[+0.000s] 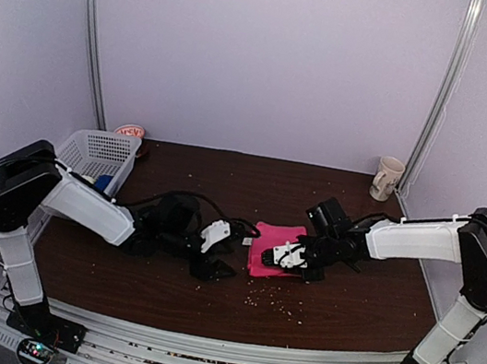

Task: Roll the towels
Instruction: Roll the towel at the center of the board.

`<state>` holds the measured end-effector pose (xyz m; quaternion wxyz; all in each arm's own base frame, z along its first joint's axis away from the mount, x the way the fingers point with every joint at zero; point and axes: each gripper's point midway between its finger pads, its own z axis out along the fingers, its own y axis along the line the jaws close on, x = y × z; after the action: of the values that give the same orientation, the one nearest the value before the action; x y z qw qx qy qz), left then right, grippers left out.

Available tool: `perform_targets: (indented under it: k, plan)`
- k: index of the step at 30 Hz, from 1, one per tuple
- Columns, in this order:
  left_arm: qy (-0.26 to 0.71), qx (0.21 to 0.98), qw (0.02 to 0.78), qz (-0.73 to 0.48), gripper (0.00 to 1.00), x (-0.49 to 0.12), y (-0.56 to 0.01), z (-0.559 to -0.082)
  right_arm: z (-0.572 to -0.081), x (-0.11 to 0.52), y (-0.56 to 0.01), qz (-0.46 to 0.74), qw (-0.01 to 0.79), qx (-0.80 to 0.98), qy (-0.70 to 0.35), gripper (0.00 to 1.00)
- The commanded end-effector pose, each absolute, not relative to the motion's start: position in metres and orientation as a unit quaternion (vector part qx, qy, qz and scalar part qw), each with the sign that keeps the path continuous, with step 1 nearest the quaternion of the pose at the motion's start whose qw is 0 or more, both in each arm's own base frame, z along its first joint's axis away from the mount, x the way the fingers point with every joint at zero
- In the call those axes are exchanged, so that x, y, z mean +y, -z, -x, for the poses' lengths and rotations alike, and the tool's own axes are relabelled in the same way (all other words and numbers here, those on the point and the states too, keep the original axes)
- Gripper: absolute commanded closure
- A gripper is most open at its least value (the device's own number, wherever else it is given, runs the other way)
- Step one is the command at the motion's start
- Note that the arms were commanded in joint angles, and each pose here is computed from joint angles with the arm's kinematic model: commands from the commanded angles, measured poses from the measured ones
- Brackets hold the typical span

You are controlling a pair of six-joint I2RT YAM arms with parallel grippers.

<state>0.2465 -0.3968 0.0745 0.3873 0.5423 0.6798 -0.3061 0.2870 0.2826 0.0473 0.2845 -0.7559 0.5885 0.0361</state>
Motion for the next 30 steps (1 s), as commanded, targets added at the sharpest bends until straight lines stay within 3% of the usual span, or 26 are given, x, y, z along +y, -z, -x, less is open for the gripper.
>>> perform_targets:
  k: [1,11,30]
  plan:
    - [0.236,0.601,0.523,-0.556,0.35,-0.387,-0.121,-0.260,-0.260,0.283,-0.042,0.763,0.219,0.600,-0.103,0.80]
    - [0.101,0.515,0.563,-0.638,0.34,-0.410,-0.094,-0.235,-0.246,0.281,-0.042,0.735,0.138,0.640,-0.175,0.81]
    - [0.052,0.448,0.583,-0.676,0.30,-0.444,-0.085,-0.214,-0.241,0.276,-0.033,0.712,0.053,0.663,-0.226,0.80]
